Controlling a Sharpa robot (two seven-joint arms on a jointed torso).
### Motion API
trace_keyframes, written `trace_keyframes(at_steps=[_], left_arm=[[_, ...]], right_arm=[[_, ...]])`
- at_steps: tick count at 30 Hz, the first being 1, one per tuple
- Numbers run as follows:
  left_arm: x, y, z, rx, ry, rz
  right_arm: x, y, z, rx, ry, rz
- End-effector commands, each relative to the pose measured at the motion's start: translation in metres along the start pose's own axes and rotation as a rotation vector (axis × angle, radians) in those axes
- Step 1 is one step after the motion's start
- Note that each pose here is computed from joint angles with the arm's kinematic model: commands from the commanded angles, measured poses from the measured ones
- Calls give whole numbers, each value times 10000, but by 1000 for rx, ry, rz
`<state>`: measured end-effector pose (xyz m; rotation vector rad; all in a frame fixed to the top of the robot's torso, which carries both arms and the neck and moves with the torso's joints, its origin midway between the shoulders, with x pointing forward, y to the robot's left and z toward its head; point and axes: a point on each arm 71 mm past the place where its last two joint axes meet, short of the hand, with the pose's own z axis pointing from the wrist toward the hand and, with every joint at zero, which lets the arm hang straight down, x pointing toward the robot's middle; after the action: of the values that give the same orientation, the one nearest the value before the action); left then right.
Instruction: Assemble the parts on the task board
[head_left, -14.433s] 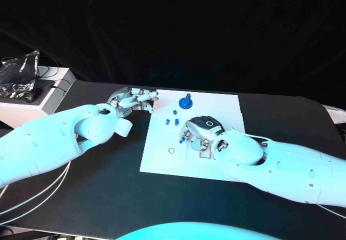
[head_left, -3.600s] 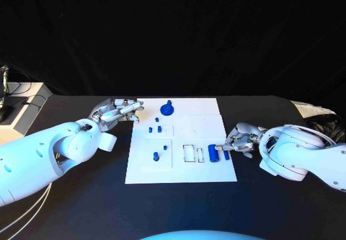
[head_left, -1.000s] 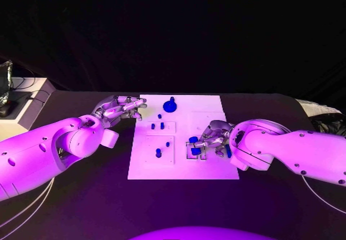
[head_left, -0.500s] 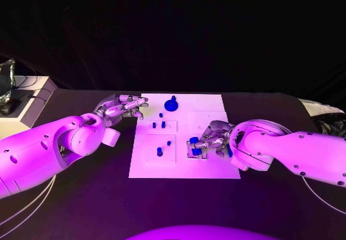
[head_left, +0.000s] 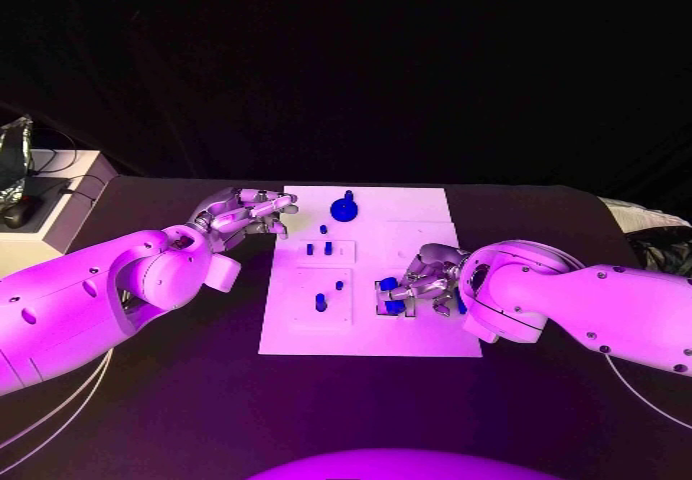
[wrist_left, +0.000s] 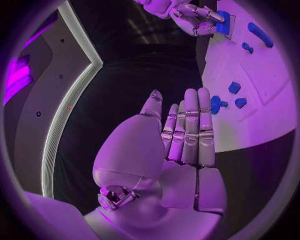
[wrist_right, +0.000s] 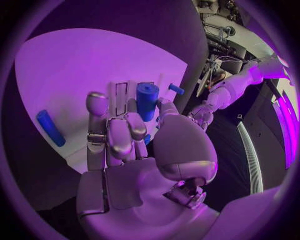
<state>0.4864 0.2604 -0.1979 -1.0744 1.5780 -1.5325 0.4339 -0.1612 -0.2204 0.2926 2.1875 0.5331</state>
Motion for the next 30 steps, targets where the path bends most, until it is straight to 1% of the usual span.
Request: trace_keyframes(at_steps=[1, 8, 19, 30], left_arm=[[23, -8, 1, 3, 19, -13], [19, -9, -3, 3, 17, -12], [15, -9, -5, 2, 16, -12], [10, -5, -4, -1, 15, -11]], right_arm=[[29, 0, 10, -3, 16, -25], [37, -4, 32, 3, 18, -9], [35, -14, 59, 8, -6, 7], [57, -32, 35, 5, -8, 9]])
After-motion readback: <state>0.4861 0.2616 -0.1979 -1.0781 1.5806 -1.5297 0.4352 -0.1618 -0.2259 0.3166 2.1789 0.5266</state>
